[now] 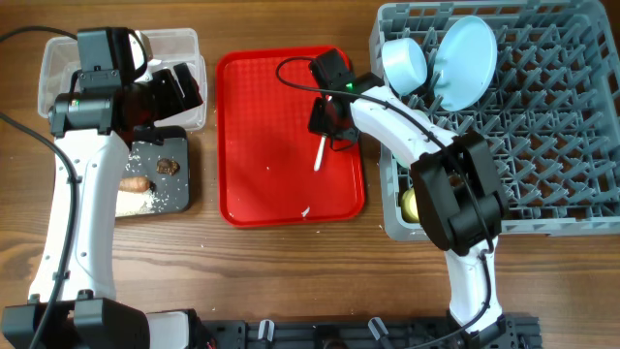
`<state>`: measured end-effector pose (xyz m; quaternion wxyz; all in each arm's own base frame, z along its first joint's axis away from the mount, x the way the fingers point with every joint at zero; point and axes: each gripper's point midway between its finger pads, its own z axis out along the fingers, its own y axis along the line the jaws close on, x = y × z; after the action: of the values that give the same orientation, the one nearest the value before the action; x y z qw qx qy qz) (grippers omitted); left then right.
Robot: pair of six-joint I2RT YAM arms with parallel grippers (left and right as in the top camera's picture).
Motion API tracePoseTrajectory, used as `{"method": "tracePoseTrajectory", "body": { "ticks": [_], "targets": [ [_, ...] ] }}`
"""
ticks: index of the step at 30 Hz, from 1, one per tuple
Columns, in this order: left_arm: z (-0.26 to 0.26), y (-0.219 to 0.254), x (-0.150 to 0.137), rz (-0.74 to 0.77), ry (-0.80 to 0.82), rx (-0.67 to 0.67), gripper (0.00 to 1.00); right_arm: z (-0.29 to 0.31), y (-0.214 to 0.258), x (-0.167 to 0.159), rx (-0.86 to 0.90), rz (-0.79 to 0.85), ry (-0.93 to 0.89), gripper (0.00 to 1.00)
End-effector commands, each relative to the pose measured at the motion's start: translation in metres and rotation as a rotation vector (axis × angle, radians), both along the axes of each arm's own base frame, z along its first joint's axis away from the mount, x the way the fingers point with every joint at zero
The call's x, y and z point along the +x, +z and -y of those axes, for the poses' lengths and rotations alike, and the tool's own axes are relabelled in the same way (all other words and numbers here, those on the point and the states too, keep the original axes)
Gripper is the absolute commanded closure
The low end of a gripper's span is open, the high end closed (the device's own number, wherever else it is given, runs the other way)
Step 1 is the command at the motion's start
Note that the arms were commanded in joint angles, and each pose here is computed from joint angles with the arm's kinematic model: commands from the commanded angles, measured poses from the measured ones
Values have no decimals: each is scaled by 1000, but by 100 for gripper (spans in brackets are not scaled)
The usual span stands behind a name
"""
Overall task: Sort waste into correct bins and load items into the dishwasher rack
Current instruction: 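Lower the right gripper and pinch the white spoon's handle, then carry the spoon with the right gripper into the dish rack and release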
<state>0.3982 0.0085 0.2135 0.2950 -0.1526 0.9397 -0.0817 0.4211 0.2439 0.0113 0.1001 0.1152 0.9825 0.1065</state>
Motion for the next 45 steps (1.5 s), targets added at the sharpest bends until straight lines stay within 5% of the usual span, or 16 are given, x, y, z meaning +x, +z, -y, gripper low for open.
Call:
{"method": "tracePoseTrajectory", "body": {
  "ticks": [1, 23, 25, 32, 36, 45],
  "targets": [
    [-3, 4, 2, 13, -1, 13, 0, 3, -29, -15, -21, -72, 39, 96],
    [-3, 4, 2, 13, -2, 13, 0, 0, -59, -21, -6, -134, 0, 89],
    [-3, 4, 2, 13, -1, 13, 0, -2, -59, -22, 2, -137, 3, 96],
    [-3, 4, 2, 13, -1, 13, 0, -16, -40, -20, 75, -146, 72, 95],
    [-3, 4, 2, 13, -1, 13, 0, -13, -1, -8, 88, -65, 146, 96],
    [-3, 4, 2, 13, -2, 13, 0, 26, 200, 1, 136, 361, 205, 96]
  ]
}}
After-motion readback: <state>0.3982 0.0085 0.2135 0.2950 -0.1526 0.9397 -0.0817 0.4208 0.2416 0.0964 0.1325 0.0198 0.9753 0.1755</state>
